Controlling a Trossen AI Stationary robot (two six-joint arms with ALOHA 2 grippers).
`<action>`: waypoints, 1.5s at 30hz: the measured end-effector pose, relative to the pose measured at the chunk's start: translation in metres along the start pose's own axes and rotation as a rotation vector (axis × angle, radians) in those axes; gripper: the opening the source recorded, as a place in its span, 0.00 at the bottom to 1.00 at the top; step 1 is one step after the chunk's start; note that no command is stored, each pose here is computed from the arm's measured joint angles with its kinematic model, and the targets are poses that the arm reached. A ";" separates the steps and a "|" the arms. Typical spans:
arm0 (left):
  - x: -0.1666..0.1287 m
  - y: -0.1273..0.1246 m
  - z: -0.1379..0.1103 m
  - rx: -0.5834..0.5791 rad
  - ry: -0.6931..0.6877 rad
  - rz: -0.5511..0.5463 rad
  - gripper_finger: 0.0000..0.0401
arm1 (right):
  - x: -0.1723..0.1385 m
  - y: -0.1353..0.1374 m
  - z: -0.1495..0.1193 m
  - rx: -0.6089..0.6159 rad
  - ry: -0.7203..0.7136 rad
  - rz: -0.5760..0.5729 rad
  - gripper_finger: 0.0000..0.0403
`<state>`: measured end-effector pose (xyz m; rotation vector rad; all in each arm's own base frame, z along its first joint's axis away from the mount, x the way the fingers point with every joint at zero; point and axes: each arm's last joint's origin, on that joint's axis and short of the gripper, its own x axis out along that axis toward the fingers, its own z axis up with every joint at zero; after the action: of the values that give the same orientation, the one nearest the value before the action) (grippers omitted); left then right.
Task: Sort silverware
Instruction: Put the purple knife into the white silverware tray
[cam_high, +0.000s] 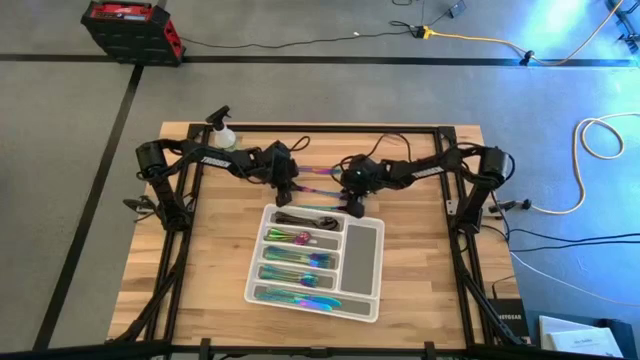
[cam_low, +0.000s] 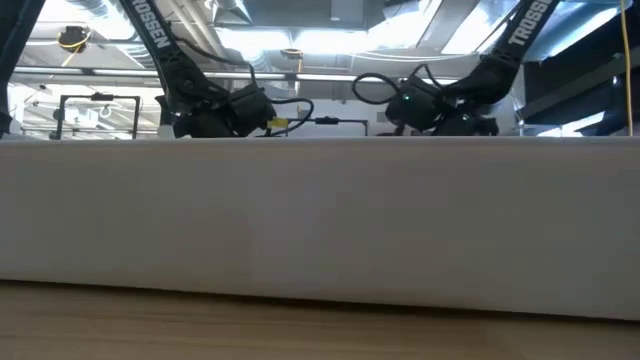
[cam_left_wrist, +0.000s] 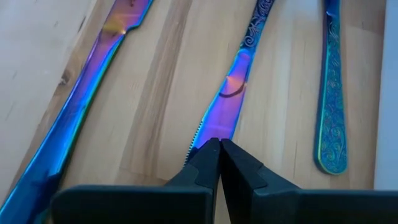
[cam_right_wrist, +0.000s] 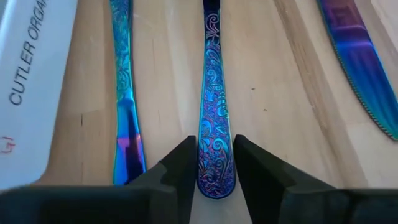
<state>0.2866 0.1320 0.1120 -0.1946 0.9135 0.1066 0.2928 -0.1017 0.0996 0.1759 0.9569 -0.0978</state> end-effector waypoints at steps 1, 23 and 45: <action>0.000 -0.001 0.000 0.002 0.000 -0.002 0.00 | 0.000 0.000 0.002 -0.012 0.012 0.002 0.23; 0.001 -0.002 0.002 0.008 -0.025 -0.018 0.00 | -0.002 0.000 0.004 -0.157 0.104 0.027 0.22; 0.002 -0.005 0.003 0.001 -0.028 -0.019 0.00 | -0.003 0.013 0.022 -0.233 0.145 -0.032 0.22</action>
<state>0.2909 0.1281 0.1133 -0.2003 0.8838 0.0915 0.3103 -0.0933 0.1156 -0.0480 1.1077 -0.0025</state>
